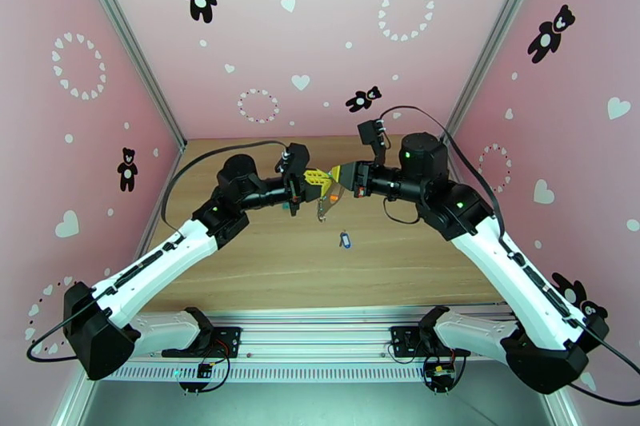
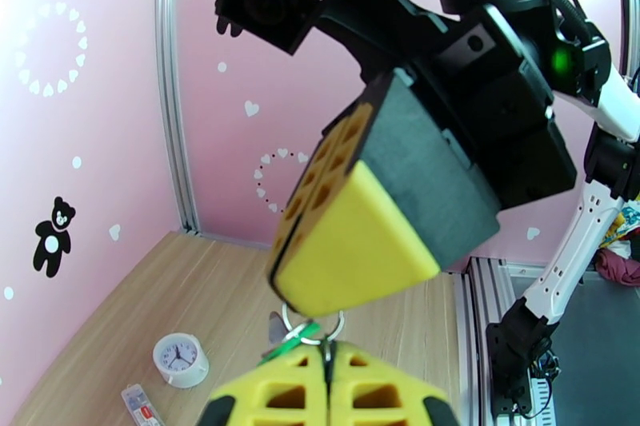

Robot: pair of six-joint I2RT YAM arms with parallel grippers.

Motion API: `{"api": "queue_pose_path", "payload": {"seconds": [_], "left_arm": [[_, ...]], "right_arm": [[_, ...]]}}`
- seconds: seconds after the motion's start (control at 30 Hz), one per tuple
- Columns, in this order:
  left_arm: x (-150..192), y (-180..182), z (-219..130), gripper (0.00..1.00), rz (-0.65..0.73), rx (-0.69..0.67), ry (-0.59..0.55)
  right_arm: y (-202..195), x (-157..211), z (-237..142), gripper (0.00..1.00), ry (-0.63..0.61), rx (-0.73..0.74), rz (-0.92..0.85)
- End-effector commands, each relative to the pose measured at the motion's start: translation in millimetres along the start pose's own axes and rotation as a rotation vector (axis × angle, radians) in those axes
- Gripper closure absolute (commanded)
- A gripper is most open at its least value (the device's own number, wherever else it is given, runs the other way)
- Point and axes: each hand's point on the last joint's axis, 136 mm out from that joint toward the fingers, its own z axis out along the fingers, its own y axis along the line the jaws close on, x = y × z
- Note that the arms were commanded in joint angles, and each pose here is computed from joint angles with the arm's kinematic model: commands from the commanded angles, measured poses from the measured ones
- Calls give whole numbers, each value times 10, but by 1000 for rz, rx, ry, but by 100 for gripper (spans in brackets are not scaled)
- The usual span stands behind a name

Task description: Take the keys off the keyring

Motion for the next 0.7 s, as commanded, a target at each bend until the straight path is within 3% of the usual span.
{"api": "queue_pose_path", "payload": {"seconds": [0.0, 0.13, 0.33, 0.5, 0.67], "left_arm": [[-531, -170, -100, 100, 101, 49, -179], [-675, -179, -190, 100, 134, 17, -251], [-795, -181, -209, 100, 126, 19, -315], [-818, -120, -191, 100, 105, 0, -364], [-797, -55, -223, 100, 96, -47, -385]], "right_arm": [[-233, 174, 34, 100, 53, 80, -17], [-354, 151, -62, 100, 47, 172, -75], [-369, 282, 159, 100, 90, 95, -56], [-206, 38, 185, 100, -20, 18, -49], [-164, 31, 213, 100, 11, 3, -66]]}}
